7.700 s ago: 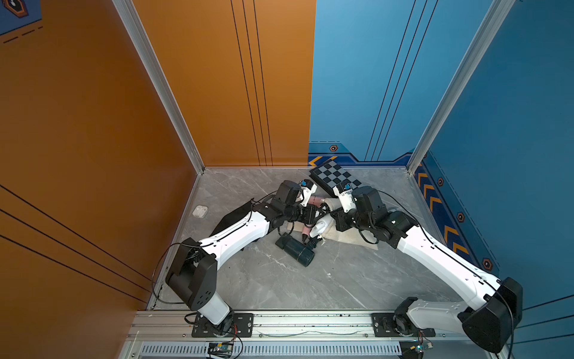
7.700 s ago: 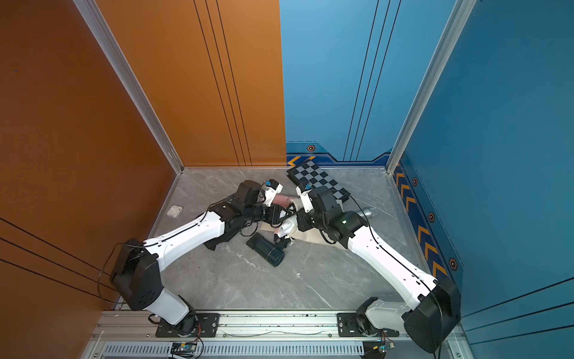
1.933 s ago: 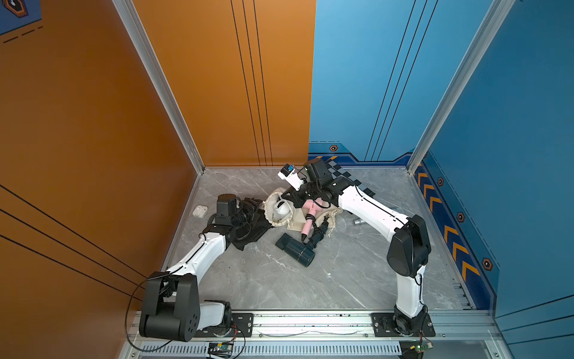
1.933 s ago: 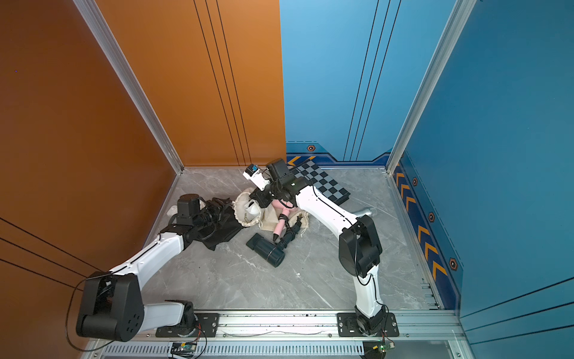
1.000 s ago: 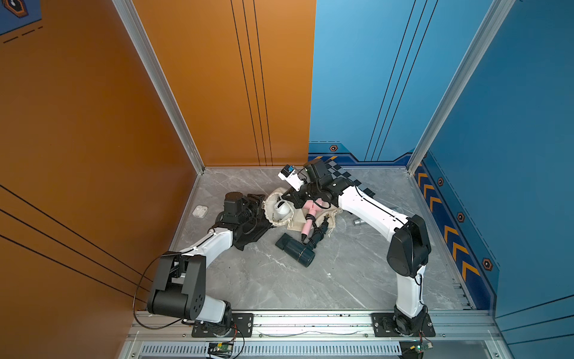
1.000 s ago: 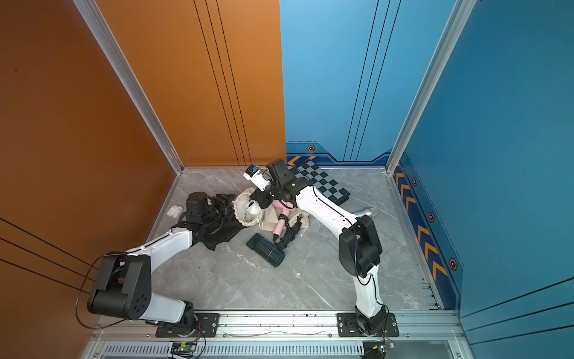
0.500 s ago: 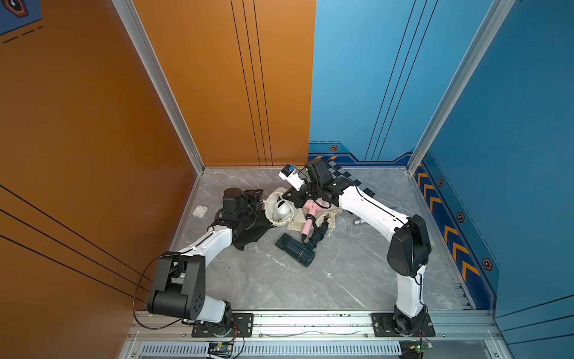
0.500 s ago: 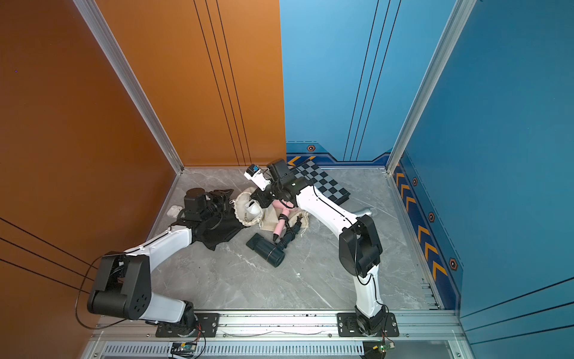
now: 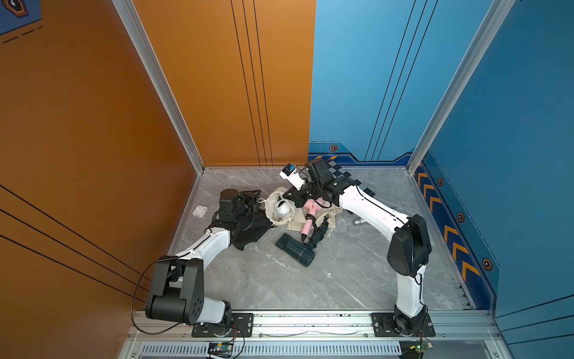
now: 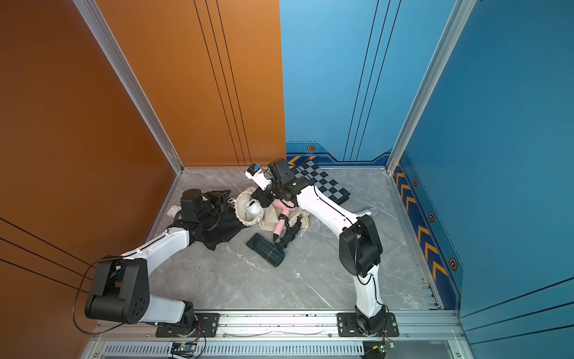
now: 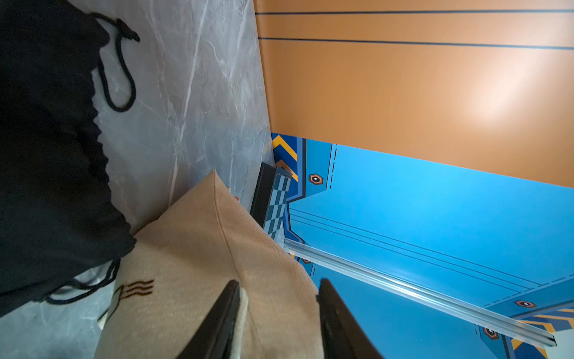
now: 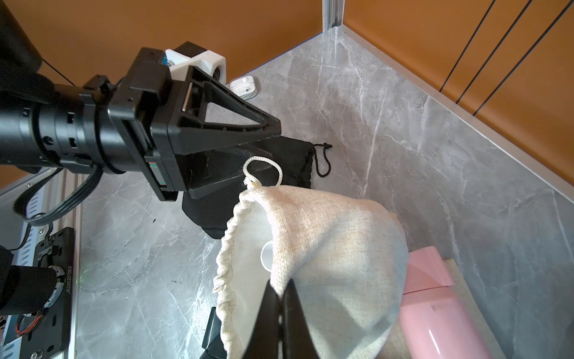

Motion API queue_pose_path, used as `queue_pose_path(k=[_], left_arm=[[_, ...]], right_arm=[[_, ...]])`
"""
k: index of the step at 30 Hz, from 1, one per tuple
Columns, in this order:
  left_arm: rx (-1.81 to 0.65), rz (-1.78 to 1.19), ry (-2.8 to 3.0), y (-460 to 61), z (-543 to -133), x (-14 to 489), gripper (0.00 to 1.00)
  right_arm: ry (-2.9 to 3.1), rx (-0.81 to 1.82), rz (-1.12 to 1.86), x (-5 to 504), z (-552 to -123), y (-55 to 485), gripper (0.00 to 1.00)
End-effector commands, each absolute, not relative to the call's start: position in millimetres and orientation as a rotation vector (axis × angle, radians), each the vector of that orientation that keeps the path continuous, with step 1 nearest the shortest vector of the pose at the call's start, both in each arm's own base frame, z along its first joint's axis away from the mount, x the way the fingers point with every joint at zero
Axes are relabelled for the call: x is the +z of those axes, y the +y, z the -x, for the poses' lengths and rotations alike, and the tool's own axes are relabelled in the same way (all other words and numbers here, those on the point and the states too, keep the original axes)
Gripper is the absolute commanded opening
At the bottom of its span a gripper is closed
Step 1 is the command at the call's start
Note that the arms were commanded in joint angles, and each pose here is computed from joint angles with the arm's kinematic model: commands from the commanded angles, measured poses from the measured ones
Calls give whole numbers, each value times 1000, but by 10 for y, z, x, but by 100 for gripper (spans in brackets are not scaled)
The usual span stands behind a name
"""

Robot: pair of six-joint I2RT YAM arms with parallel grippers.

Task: Pack away hair dryers
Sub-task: Pull the drawstrings on both sides of the drawstring bag.

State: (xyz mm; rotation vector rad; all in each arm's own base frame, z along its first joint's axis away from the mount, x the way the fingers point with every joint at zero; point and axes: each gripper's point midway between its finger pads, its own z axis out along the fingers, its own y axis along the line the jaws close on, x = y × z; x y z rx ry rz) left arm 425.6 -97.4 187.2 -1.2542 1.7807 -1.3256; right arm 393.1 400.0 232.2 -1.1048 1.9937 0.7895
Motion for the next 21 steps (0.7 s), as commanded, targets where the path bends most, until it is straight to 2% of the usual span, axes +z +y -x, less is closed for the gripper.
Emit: queue_pose_path(k=[1, 5, 14, 21], left_arm=[[-1346, 1213, 1833, -1021, -4126, 1800, 44], [-1347, 1242, 1856, -1016, -4035, 1661, 46], [-1464, 1225, 1782, -1134, -4090, 1814, 49], [-1495, 1295, 1740, -1118, -4105, 1747, 52]], right_arm=[[1976, 787, 1076, 2439, -3948, 3958, 0], [2006, 790, 1081, 2317, -3917, 3939, 0], [2014, 792, 1075, 2294, -3930, 3934, 0], [2017, 794, 1075, 2285, -3922, 3931, 0]])
